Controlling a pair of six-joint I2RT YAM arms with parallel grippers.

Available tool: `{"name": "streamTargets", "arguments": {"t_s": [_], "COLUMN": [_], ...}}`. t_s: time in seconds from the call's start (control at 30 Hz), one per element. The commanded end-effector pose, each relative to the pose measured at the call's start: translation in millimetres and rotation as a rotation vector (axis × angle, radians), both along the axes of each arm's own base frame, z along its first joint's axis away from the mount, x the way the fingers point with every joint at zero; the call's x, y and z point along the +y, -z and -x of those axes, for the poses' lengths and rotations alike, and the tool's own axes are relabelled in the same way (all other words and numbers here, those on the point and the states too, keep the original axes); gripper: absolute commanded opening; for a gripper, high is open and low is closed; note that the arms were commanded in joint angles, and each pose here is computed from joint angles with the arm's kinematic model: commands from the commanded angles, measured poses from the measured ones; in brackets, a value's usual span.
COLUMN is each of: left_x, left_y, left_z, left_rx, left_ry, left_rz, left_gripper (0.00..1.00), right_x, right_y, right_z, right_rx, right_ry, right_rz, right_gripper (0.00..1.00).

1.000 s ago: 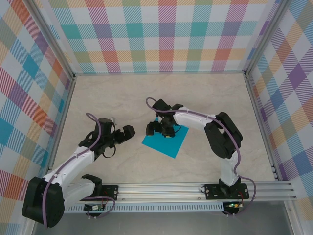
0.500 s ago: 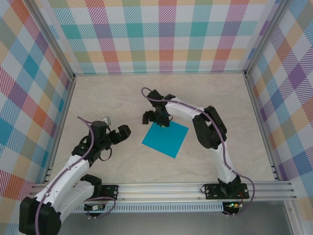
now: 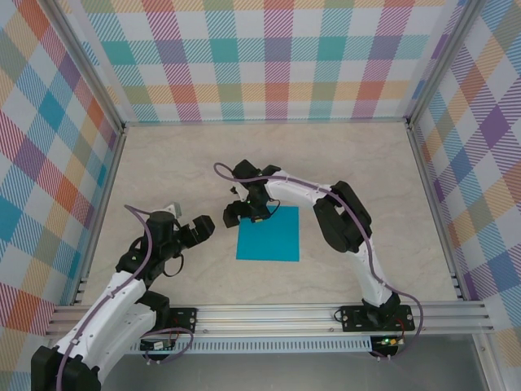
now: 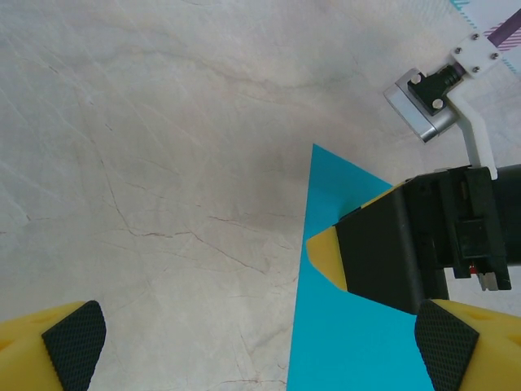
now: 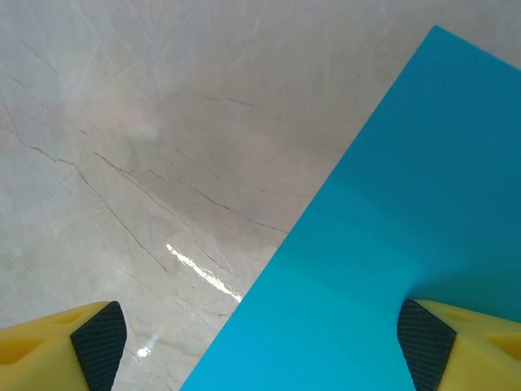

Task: Fold a paper plane with a square sheet of paper (pick it up from the middle)
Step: Move the square sheet of paper to the center of the table.

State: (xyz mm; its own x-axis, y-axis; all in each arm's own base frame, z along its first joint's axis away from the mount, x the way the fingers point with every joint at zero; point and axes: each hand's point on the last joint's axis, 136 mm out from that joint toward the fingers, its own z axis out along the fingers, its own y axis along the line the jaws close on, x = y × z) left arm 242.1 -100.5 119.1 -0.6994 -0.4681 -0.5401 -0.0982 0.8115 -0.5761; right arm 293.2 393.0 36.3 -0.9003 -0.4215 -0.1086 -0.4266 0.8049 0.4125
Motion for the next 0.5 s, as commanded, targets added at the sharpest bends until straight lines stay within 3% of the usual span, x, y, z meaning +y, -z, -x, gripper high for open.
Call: {"name": "streamTargets", "arguments": {"t_s": [0.0, 0.1, 0.23, 0.47], "left_x": [-8.4, -17.4, -24.9, -34.5], "left_y": [-0.3, 5.8, 14.2, 18.0], "left_z": [-1.8, -0.6, -2.4, -3.7], "left_rx": [-0.01, 0.041, 0.09, 0.121], "left_ry": [0.031, 0.07, 0.091, 0.132], "left_rz": [0.033, 0.052, 0.074, 0.095], "left_gripper": [1.0, 1.0, 1.0, 1.0], "right_x": [-14.9, -50.5, -89.3, -101.1], "right_y": [-27.3, -38.4, -19.4, 8.7], "right_z": [1.0, -6.3, 10.6, 27.1], "right_rx": [-0.037, -0.1, -0.07, -0.016], "right_ry": [0.06, 0.254, 0.438, 0.473], "right_rz": [0.028, 0.146, 0.248, 0.25], "right_gripper": [0.91, 0.93, 0.93, 0.92]}}
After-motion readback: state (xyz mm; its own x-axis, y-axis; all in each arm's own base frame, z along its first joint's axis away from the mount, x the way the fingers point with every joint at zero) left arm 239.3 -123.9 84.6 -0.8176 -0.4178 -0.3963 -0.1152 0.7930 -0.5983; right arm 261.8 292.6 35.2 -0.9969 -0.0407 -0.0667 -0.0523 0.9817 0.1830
